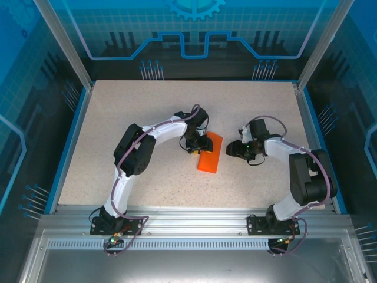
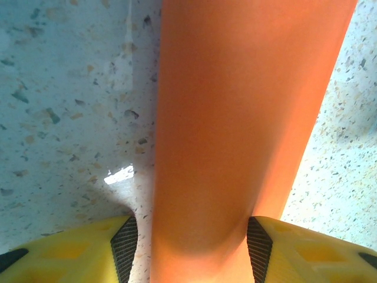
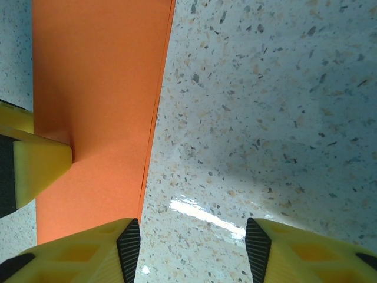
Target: Fold a paper plane with a square sheet of paper (fold left side to right side)
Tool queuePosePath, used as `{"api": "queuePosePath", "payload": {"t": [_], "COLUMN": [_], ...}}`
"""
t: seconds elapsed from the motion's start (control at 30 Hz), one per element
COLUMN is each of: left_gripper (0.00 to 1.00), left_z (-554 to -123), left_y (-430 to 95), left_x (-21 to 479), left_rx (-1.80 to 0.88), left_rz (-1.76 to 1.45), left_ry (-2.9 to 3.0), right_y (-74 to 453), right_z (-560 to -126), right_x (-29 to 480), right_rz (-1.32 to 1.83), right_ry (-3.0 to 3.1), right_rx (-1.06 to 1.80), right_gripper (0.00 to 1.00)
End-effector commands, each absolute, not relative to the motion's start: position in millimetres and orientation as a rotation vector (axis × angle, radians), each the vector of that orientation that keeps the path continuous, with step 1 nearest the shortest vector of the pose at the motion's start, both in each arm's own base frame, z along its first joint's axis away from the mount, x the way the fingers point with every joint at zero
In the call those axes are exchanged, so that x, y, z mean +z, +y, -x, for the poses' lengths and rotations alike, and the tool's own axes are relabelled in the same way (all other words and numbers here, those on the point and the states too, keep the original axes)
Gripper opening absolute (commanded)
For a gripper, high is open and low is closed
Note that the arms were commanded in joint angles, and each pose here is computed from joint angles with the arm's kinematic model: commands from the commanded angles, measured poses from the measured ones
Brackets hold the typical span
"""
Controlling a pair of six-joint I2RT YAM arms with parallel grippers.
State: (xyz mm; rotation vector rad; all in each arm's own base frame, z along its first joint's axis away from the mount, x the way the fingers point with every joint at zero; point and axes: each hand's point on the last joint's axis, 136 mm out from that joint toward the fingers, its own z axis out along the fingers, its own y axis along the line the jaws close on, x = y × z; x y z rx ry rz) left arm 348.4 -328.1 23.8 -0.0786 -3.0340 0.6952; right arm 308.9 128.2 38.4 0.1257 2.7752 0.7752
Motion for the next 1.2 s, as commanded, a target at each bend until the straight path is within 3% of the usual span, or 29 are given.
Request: {"api": "queuePosePath", "payload": {"t": [0.0, 1.17], "left_gripper": [0.57, 0.58], "left_z": [-335.4, -334.8], "left_y": [-336.0, -341.3], "left_x": [-0.1, -5.9], "left_rx": [0.639, 0.62], "left_rz": [0.086, 0.086], "left_ry": [-2.991, -2.977], "right_y": [125.9, 132.4], "right_z": [-306.7, -305.8], "right_x": [42.0, 42.8], "right_rz": [-0.142, -0.157], "right_ry": [2.758, 2.742], "right_rx": [0.808, 0.872], "right_gripper": [0.54, 0.56]}}
